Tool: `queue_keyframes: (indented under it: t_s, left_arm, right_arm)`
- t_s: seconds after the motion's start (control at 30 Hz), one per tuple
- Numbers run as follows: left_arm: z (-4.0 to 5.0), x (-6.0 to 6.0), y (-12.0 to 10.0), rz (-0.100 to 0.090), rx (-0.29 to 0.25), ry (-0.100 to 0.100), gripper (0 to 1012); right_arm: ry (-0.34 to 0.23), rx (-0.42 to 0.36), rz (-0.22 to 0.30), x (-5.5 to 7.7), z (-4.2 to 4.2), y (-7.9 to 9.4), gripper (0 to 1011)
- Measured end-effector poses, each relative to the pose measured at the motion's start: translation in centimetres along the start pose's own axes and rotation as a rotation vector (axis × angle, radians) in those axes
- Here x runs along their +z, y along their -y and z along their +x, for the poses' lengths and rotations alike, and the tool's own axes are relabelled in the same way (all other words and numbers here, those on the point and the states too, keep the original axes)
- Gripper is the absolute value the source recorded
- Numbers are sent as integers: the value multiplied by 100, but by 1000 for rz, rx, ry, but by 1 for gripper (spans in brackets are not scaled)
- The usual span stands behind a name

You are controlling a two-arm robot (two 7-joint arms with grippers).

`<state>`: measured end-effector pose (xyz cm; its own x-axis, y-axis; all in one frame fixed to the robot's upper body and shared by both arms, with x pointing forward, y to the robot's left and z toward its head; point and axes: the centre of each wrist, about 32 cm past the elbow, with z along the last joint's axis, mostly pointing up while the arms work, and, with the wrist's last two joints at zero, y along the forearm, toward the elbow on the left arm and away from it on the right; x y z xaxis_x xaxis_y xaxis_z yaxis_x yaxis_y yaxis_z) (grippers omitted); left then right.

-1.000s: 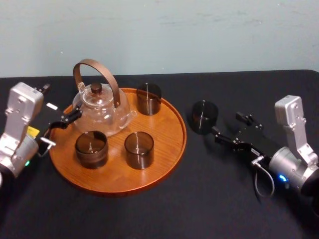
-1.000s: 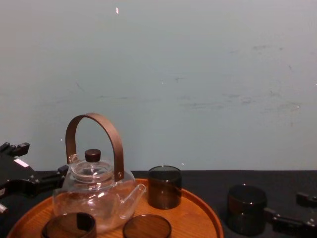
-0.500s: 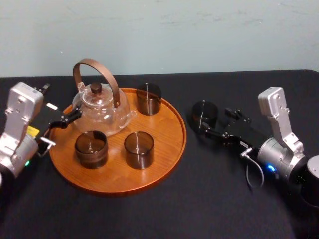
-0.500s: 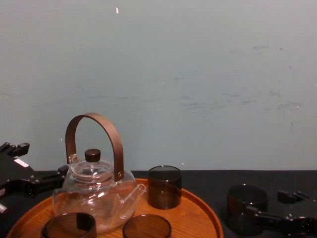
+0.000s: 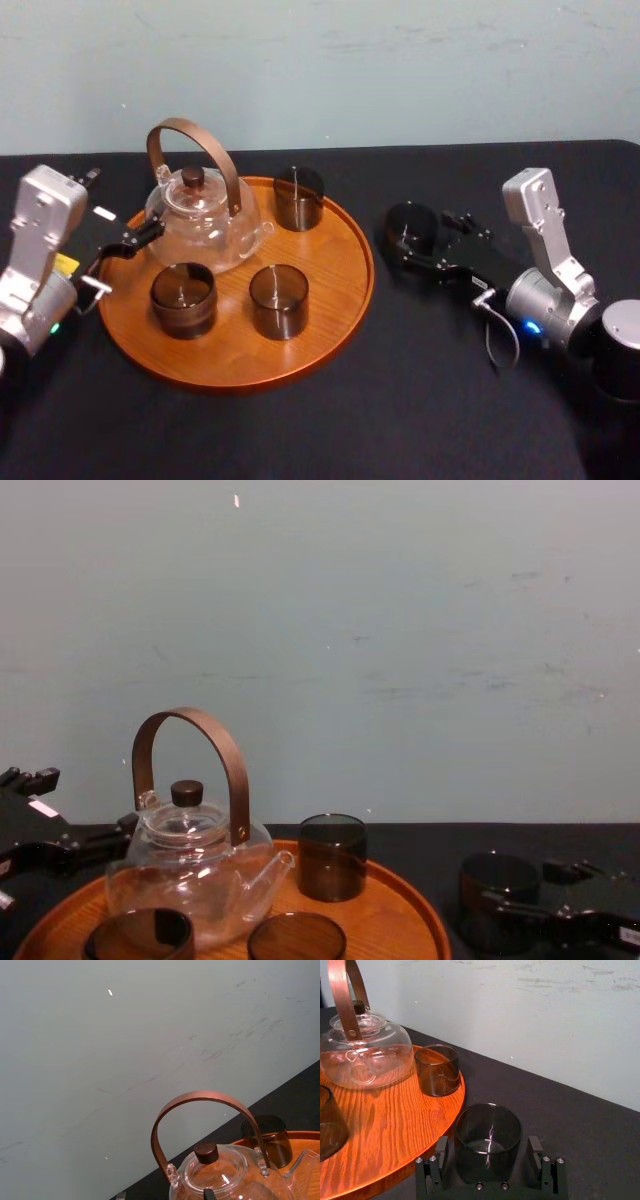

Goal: Pick up the glass from the table and place it on the tray.

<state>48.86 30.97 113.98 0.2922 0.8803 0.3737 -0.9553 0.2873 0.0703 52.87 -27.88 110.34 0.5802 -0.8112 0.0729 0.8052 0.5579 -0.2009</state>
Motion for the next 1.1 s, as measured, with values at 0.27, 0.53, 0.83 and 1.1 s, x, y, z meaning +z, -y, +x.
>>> queue_keyframes:
  t_s: [0.27,0.53,0.83,1.1]
  left_arm:
    - [0,0,0,0,0,0,1001]
    - [0,0,0,0,0,0,1001]
    - [0,0,0,0,0,0,1001]
    - [0,0,0,0,0,0,1001]
  right_arm:
    - [8,4,7,21,28,-119,1002]
    - [11,17,5,22,39,-233,1002]
    - [21,35,-2,24,52,-337,1002]
    - [23,35,-2,27,56,-341,1002]
